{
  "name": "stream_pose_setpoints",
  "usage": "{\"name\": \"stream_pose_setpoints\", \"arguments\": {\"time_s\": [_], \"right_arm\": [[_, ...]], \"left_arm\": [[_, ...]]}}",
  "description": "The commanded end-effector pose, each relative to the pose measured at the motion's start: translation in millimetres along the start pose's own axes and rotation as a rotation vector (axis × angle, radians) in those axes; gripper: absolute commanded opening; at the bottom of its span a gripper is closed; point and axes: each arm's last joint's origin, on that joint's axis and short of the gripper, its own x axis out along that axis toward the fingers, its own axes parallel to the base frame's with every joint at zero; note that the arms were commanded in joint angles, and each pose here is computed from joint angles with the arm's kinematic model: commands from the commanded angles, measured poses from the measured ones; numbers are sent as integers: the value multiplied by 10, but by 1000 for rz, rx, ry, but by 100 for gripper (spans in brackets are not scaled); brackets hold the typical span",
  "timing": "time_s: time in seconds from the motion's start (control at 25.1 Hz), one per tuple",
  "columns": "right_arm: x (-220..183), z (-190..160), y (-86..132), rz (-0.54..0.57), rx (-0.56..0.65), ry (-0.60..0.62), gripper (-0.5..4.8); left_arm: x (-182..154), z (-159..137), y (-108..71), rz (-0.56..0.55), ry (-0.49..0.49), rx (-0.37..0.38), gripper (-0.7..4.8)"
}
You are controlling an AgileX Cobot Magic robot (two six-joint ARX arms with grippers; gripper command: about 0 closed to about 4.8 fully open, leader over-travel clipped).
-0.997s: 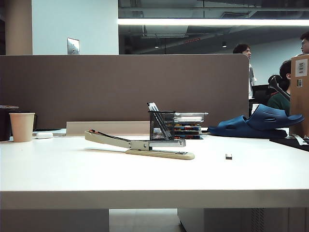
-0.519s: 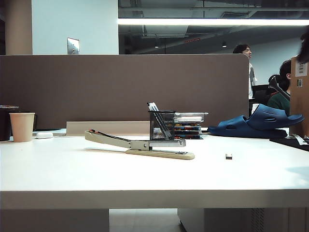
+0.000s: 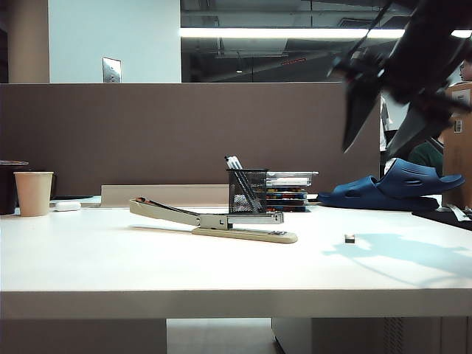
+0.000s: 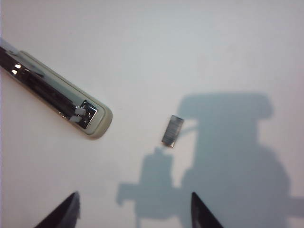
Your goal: Pick up a set of staples and put them into the open stapler.
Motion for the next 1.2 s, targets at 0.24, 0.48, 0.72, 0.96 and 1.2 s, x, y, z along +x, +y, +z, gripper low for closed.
{"name": "stream_pose_setpoints", "arguments": {"time_s": [0.24, 0.48, 0.72, 0.96, 1.2], "right_arm": [[653, 37, 153, -90, 39, 57, 413], [899, -18, 148, -121, 70, 72, 413], [1062, -68, 113, -137, 96, 97, 409], [1126, -78, 96, -156, 96, 91, 323], [1211, -130, 61, -192, 95, 120, 292]], "left_arm": [[-2, 17, -1, -6, -11, 4, -6], [-2, 16, -1, -6, -10, 3, -6], [-2, 16, -1, -6, -10, -1, -6], [-2, 17, -1, -6, -11, 0, -6], [-2, 17, -1, -6, -11, 0, -6]]}}
